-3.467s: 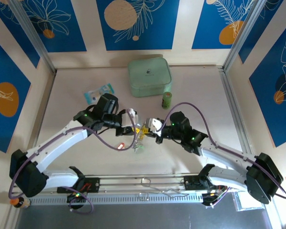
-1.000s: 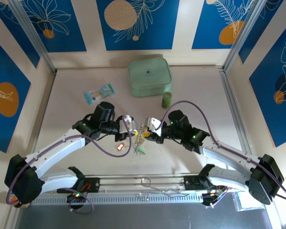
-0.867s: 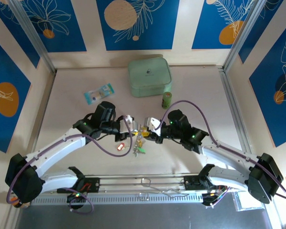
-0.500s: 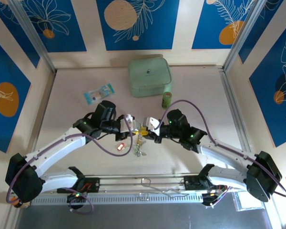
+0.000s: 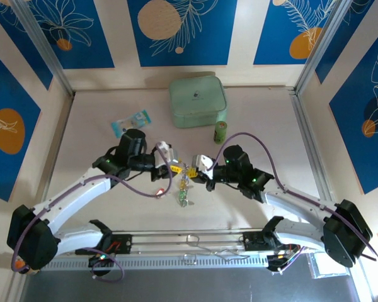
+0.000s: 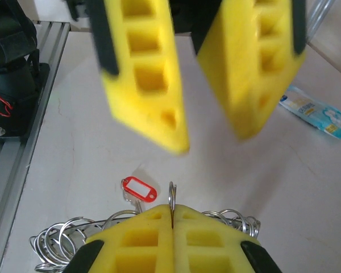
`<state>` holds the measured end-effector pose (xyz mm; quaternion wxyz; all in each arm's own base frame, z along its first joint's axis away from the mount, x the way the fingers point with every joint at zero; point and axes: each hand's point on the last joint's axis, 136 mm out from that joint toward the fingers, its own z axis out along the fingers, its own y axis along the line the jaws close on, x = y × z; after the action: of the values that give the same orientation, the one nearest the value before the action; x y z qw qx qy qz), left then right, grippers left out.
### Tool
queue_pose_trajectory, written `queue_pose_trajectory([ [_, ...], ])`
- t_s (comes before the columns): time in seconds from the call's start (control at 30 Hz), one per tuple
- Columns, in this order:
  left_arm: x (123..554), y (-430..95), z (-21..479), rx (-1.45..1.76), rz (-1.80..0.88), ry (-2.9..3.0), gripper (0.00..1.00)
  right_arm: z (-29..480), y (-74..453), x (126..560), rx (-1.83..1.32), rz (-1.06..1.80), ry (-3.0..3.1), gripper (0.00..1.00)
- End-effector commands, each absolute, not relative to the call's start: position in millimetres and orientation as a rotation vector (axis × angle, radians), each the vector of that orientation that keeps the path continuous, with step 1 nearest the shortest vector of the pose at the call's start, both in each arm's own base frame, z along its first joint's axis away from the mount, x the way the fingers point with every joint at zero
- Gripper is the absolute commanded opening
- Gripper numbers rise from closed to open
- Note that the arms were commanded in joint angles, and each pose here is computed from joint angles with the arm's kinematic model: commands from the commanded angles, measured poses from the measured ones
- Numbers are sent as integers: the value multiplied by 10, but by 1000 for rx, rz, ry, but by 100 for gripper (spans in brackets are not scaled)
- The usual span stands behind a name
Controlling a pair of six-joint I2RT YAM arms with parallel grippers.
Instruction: Put the keys on the keyring
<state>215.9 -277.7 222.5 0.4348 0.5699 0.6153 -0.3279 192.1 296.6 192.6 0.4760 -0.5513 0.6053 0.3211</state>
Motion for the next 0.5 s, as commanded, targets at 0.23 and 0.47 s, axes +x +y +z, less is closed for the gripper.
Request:
queue_pose_trajectory([
  [0.23,1853,-2828,2199,1397,-1121,1331,37,2274,2944,1778,-1297,922,1329,0],
  [0.47,1804,-2858,2176,1399,-1193,1312,36,2344,2991,1742,-1305,957,1304,0],
])
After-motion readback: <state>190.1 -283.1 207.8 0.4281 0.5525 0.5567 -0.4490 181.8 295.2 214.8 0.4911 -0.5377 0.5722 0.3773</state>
